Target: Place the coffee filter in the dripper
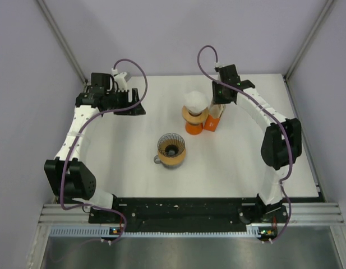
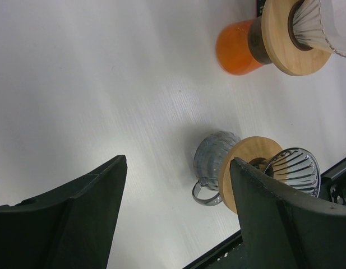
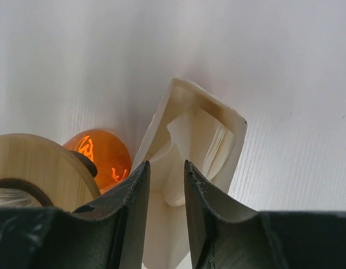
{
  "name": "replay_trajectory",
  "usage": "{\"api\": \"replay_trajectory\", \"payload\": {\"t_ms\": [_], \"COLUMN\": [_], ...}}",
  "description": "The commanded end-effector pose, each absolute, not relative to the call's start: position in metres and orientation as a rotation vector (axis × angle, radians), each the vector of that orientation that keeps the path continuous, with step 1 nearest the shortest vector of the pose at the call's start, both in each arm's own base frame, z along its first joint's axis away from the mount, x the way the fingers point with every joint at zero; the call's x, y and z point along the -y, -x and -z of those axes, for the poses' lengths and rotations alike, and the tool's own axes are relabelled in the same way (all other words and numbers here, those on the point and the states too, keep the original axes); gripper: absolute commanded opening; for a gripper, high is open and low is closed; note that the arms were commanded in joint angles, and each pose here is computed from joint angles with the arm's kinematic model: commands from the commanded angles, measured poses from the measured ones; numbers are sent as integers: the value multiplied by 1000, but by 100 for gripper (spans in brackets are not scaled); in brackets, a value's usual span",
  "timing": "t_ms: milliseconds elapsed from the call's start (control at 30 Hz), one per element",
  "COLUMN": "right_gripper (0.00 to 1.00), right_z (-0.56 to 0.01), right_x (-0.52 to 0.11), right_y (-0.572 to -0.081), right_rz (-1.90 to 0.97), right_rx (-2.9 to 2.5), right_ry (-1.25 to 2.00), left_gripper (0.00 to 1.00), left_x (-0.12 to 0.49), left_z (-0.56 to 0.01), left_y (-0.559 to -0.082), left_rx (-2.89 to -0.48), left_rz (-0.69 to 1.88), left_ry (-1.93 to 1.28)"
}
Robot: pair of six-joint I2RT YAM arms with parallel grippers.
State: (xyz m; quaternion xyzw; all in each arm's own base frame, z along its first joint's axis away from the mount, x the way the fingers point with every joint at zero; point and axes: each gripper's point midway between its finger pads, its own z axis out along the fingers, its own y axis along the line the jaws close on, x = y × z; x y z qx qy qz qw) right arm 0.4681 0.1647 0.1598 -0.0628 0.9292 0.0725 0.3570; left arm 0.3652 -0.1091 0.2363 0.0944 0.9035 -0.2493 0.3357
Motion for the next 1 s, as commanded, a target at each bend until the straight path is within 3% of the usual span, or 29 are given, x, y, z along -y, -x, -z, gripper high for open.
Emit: {"api": "replay_trajectory", "payload": {"t_ms": [0,467,567,733,967], "right_gripper": [31,34,25,0,0], "right_z": [-173,-146,-144,-153,-192], "right_x": [-161,-168,-171,-171,-167], "right_y": [-483,-495,-495,-493,-487], "right_rz": [-129,-133,-143,-149,-161], "right_rx": [-2352,-2393,-2395,-2378,-2303], "right_ry": [172,251,272,279,257], "left_gripper": [79,79,79,79,79], "left_x": [109,107,106,106,106], "left_z": [-255,-257,-257,-258,-258], "left_y": [-364,-364,-364,-363,-363], "left_rx": [-2279,-2268,-2268,-2264,-2263], "left_rz": [667,693,694,703,713], "left_ry": [-257,-246,-241,-239,-242]}}
